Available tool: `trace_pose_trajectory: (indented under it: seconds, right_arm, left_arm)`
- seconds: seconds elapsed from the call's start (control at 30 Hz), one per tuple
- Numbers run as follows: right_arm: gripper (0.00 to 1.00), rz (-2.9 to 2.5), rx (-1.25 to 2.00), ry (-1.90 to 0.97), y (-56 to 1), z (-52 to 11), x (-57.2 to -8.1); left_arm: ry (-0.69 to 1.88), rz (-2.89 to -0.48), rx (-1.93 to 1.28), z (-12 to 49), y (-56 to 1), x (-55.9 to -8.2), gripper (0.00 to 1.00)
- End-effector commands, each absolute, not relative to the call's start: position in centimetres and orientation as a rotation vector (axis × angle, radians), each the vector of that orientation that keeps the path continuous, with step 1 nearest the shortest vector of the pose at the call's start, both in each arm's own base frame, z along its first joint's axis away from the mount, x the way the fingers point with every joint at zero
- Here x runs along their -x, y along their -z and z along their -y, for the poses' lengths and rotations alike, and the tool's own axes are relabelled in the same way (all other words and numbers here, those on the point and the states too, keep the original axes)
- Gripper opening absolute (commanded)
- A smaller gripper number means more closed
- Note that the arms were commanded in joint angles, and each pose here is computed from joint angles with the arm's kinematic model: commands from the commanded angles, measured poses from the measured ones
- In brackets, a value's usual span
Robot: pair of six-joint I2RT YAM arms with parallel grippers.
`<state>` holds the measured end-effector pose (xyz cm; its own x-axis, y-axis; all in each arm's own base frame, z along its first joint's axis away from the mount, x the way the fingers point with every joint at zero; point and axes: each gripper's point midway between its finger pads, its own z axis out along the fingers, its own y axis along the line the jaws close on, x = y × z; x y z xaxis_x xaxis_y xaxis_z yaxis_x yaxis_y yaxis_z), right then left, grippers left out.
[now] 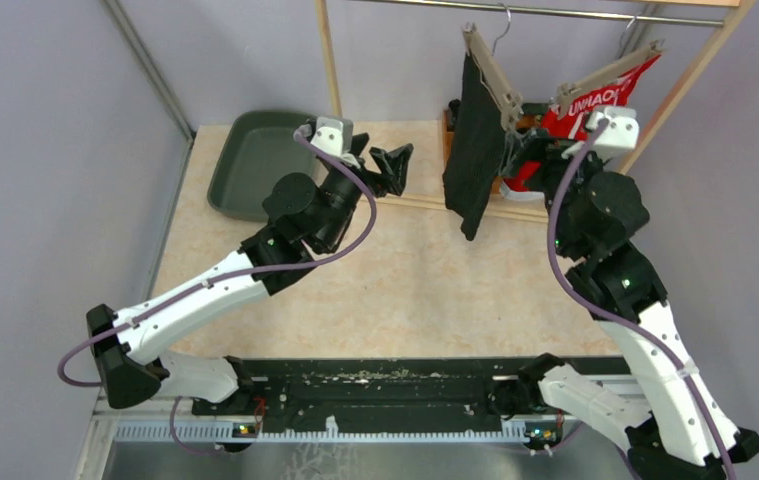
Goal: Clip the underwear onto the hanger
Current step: Clamp the underwear onto the hanger, then reset both arms
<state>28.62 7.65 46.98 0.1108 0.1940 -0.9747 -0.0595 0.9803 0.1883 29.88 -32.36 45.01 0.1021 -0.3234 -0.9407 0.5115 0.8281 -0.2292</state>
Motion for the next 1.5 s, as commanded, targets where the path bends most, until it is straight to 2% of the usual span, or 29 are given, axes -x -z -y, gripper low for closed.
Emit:
trace_pose_trajectory:
  seconds: [0.0,0.13,0.3,0.6,0.83,1.1,1.47]
  right_arm:
    - [0.84,-1.358,-0.252,-0.152,-47.9,-3.6,-25.2]
    - [0.84,-1.373,-0.284,-0.118,-46.2,-1.8,-23.3]
    - [0.84,-1.422,-0.296,-0.098,-43.5,-1.0,-22.3]
    - [0.85,-1.573,-0.200,-0.088,-37.2,-3.0,-23.6]
    - [0.88,-1.707,0.070,-0.289,-31.5,-9.3,-24.5]
    - [0.94,-1.893,0.429,-0.775,-23.2,-20.0,-23.1]
    - [0.96,-1.883,0.660,-0.896,-19.3,-24.5,-19.4]
  left_arm:
    - [0.651,-1.355,-0.156,31.7,-43.6,-29.4,0.86]
    - [0.646,-1.395,-0.174,31.6,-40.8,-29.4,0.92]
    - [0.641,-1.421,-0.173,30.9,-38.6,-29.8,0.94]
    - [0.674,-1.458,-0.197,30.4,-35.9,-30.0,0.99]
    - [0.678,-1.520,-0.330,32.1,-33.9,-30.5,0.99]
    - [0.636,-1.549,-0.338,32.6,-31.7,-31.4,0.99]
    - [0.600,-1.560,-0.292,30.9,-29.8,-31.3,0.99]
